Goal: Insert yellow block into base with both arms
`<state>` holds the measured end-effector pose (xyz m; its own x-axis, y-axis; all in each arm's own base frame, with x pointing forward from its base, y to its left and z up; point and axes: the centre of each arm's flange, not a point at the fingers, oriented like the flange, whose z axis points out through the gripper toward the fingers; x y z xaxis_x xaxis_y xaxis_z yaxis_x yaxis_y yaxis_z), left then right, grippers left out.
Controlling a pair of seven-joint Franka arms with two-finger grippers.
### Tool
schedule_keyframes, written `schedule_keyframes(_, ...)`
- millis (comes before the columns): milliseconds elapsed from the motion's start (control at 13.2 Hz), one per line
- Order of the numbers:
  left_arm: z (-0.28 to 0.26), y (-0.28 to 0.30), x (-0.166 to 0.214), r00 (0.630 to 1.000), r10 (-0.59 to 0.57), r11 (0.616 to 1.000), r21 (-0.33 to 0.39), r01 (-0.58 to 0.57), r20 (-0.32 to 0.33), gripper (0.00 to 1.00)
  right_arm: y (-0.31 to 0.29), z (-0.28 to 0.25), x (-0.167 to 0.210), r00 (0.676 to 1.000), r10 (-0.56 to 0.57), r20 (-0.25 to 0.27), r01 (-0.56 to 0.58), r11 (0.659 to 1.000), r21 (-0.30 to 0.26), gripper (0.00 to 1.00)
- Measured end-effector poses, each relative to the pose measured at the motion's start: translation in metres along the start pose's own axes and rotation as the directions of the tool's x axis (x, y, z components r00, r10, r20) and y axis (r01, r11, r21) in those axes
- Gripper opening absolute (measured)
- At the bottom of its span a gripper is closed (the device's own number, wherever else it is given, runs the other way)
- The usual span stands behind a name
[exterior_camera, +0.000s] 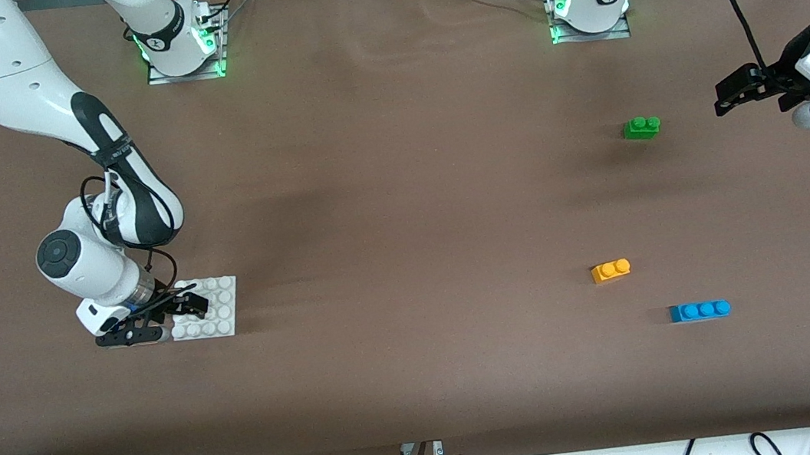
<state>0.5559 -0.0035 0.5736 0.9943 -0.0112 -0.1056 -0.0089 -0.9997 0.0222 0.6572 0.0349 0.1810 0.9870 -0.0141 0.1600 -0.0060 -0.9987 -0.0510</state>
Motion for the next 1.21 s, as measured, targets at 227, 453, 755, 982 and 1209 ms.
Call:
schedule_keyframes(227,0.001,0.000,0.001,1.000,0.000,1.000,0.000,0.000,0.002,1.00,-0.005,0.012,-0.003,1.000,0.003,-0.009,-0.003,1.000,0.008,1.00)
schedule_keyframes(453,0.001,0.000,0.001,1.000,0.000,1.000,0.000,0.000,0.002,1.00,-0.015,0.016,-0.005,1.000,0.019,-0.005,-0.019,1.000,0.014,1.00)
schedule_keyframes(755,0.001,0.004,0.001,1.000,0.007,1.000,0.001,-0.007,0.002,1.00,-0.058,0.017,-0.010,0.998,0.065,0.002,-0.065,0.997,0.031,1.00)
schedule_keyframes(982,0.001,0.005,0.001,1.000,0.009,1.000,0.001,-0.009,0.003,1.00,-0.096,0.017,-0.017,0.997,0.072,0.007,-0.073,0.997,0.041,1.00)
schedule_keyframes(1209,0.001,0.005,0.001,1.000,0.009,1.000,0.001,-0.009,0.003,1.00,-0.145,0.017,-0.029,0.998,0.060,0.014,-0.061,0.997,0.056,1.00)
